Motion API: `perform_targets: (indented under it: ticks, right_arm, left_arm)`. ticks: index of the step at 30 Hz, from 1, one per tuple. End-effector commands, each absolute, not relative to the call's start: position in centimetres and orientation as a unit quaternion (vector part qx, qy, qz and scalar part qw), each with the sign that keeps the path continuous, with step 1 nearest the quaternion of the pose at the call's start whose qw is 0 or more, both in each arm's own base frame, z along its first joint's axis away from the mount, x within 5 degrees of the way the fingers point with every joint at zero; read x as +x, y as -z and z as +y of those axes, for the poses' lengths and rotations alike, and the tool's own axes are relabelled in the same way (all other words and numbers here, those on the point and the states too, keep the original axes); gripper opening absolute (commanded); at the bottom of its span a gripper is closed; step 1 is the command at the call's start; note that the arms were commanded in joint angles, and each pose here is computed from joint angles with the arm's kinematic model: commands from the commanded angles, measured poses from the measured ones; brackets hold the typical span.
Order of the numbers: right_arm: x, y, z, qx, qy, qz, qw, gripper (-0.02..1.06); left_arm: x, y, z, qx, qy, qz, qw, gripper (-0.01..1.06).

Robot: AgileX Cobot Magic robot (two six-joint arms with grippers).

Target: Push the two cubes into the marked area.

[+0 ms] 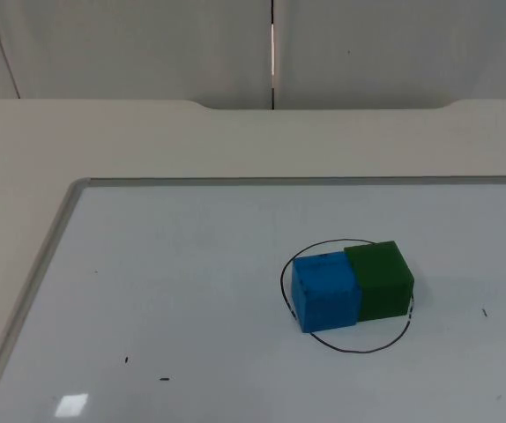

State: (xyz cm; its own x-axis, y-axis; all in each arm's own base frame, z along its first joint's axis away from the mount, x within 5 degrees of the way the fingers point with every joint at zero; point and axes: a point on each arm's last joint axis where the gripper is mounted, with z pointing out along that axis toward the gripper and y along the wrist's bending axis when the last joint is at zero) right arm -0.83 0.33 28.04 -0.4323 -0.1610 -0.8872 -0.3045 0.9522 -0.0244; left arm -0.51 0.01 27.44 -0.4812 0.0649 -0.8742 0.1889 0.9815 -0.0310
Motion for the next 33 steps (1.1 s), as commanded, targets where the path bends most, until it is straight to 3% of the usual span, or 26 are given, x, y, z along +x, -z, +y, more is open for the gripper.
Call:
perform_targets:
  ticks: [1,9,33]
  right_arm:
    - [-0.84,-27.98,0.22,-0.133,-0.065,0.844,0.515,0.00]
    - [-0.73,-27.99,-0.17,-0.102,-0.058,0.848,0.516,0.00]
    - [-0.73,-27.99,-0.17,-0.106,-0.055,0.848,0.517,0.00]
  left_arm:
    - [-0.49,-27.39,-0.08,0.077,0.067,0.856,0.508,0.00]
    - [-0.49,-27.39,-0.08,0.077,0.067,0.856,0.508,0.00]
    - [-0.50,-27.46,-0.06,0.077,0.067,0.855,0.509,0.00]
